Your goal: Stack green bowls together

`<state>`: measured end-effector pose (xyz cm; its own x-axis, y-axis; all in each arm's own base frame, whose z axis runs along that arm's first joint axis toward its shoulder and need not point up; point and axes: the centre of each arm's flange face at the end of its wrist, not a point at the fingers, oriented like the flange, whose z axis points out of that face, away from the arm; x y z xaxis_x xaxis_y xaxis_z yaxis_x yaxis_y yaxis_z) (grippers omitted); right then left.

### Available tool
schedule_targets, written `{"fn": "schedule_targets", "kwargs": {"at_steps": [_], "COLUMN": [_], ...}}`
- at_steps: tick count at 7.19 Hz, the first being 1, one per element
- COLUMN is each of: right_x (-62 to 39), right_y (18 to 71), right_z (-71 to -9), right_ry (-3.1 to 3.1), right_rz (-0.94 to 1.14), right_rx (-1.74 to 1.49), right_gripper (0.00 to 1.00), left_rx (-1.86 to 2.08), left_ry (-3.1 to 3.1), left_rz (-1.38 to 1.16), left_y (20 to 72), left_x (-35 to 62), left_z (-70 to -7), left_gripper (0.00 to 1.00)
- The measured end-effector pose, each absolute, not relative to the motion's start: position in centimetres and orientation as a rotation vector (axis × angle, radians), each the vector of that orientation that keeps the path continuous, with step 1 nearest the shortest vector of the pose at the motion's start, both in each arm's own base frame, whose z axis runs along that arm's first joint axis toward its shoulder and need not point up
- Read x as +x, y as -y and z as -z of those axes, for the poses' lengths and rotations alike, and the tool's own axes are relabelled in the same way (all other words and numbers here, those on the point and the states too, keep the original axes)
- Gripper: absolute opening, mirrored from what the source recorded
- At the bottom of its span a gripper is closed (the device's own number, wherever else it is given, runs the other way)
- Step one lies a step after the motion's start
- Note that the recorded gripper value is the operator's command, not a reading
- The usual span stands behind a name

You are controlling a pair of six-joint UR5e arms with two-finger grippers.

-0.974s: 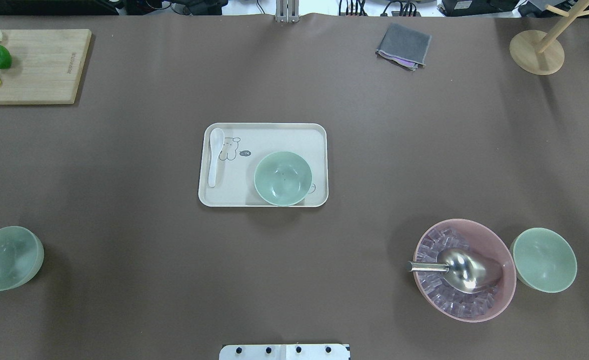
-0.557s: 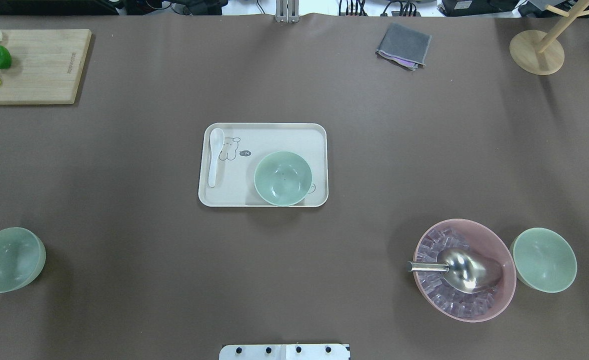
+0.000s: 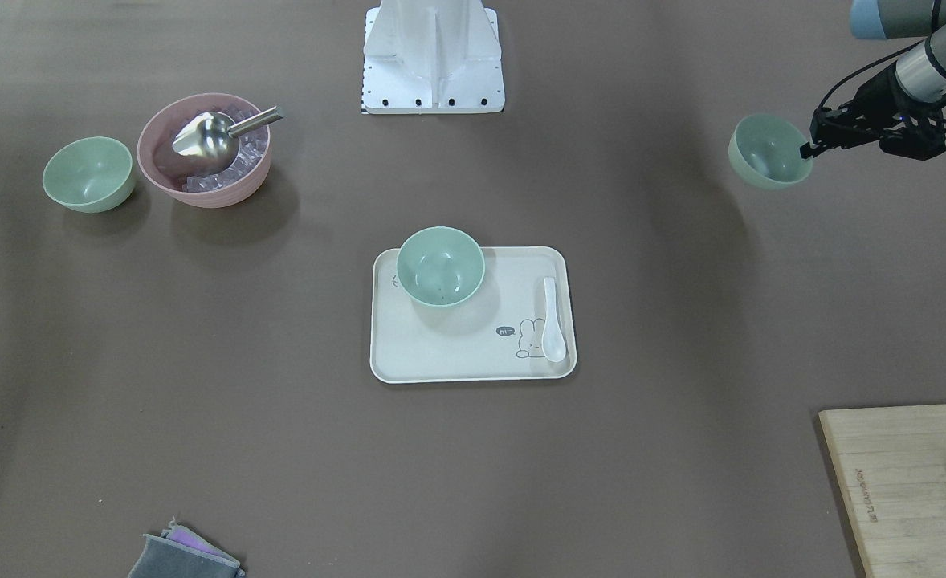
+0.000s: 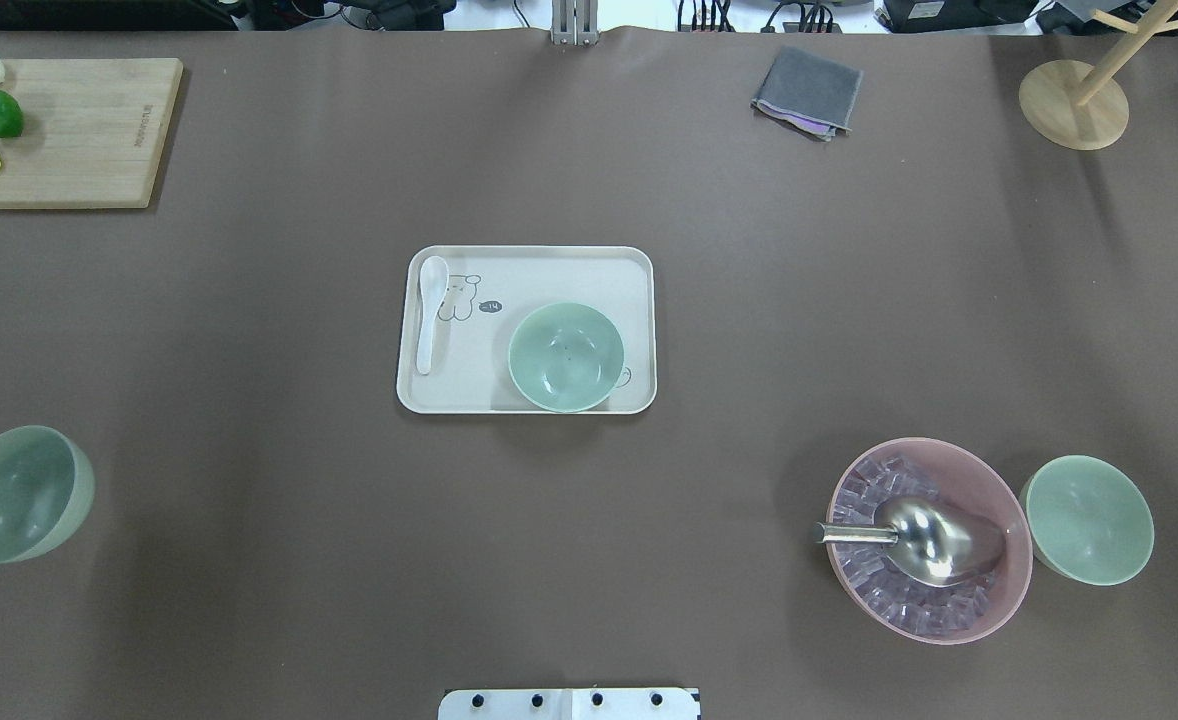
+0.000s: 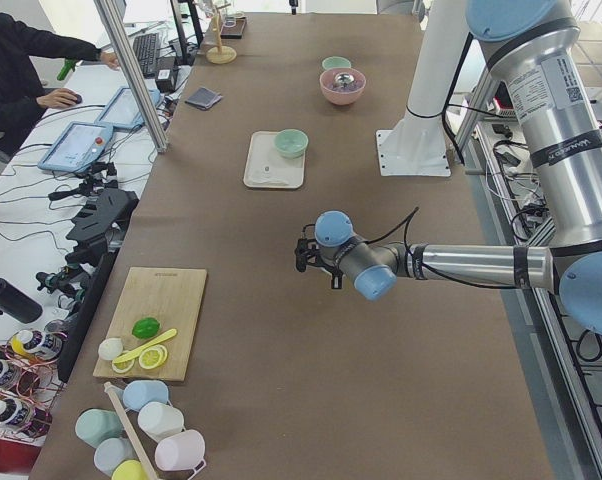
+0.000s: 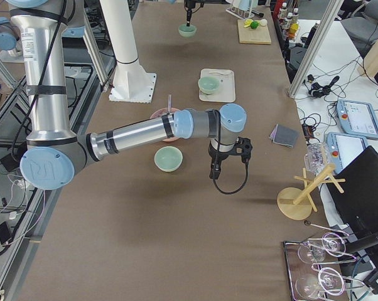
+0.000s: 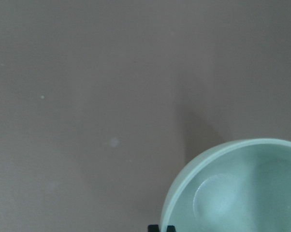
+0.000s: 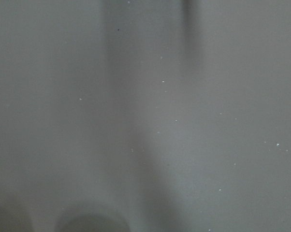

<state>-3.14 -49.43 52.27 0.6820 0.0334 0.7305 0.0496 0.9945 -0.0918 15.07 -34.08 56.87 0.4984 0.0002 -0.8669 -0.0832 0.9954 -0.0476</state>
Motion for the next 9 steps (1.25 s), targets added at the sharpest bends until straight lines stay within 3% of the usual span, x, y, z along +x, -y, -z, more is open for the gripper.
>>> {"fn": "schedule_targets", "kwargs": {"at_steps": [2,6,9], "right_x": [-7.3,-13.5,-17.8], "right_y": [47.8,38.4,34.3], "right_z": [-52.1,-54.0,-55.8], "right_ry": [0.789,0.817,0.788], "right_rz": [0.046,0.036,0.046], "right_rx": [-0.106,-0.049,-0.06], "right_gripper": [0.99,0.99,0.99], "left_rx": [-0.114,-0.139,-0.149], "left_ry": [-1.041,-1.016,-1.016], "left_rz": [-0.008,0.058,0.081], "left_y": [38.4,43.8,44.5], "left_x": [16.4,18.2,18.8], "left_z": [-51.9,-40.3,-38.5], "left_gripper": [0.0,0.0,0.0]}}
